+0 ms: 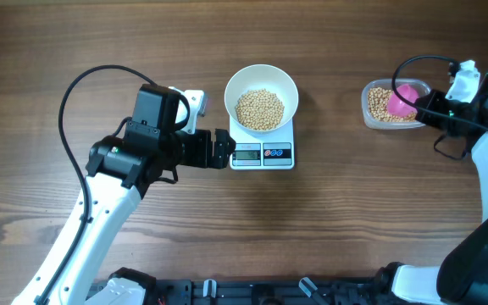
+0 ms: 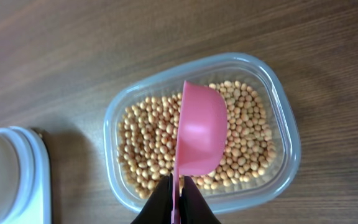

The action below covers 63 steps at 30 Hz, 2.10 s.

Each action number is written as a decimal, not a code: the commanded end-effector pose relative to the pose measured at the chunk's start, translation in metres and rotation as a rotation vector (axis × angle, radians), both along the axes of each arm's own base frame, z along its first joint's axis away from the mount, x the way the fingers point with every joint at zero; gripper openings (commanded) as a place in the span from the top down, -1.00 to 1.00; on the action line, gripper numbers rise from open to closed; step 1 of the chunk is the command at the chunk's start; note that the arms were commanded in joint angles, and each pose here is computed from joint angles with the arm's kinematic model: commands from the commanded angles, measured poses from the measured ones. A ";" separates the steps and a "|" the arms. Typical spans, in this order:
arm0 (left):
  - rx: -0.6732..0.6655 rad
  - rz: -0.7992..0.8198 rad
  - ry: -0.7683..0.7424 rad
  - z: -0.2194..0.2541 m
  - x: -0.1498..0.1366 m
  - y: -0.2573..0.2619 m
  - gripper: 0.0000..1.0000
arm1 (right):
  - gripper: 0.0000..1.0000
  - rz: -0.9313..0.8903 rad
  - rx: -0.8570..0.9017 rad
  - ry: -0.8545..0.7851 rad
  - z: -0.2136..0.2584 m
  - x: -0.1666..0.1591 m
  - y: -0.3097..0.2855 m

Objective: Scoop item into bowl and weigh 150g on scale

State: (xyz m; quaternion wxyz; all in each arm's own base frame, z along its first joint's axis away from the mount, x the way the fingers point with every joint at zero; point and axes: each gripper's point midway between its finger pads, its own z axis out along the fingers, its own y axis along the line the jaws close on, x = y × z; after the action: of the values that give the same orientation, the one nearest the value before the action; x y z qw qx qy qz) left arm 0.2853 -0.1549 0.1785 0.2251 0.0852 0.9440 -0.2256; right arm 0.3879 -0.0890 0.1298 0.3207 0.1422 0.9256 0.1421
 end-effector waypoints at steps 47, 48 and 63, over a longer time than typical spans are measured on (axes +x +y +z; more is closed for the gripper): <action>-0.001 -0.023 0.003 -0.003 -0.002 -0.003 -1.00 | 0.82 0.054 -0.047 0.128 -0.017 -0.024 0.001; -0.001 -0.023 0.003 -0.003 -0.002 -0.003 -1.00 | 0.55 0.043 -0.040 0.129 -0.017 -0.024 0.001; -0.001 -0.023 0.003 -0.003 -0.002 -0.003 -1.00 | -0.48 -0.069 -0.023 0.274 -0.038 -0.054 -0.013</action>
State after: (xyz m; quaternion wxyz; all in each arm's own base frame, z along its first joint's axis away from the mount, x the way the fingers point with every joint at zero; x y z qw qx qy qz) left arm 0.2853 -0.1549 0.1785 0.2251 0.0852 0.9440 -0.2256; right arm 0.3470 -0.0917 0.1087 0.2230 0.1643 0.9546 0.1097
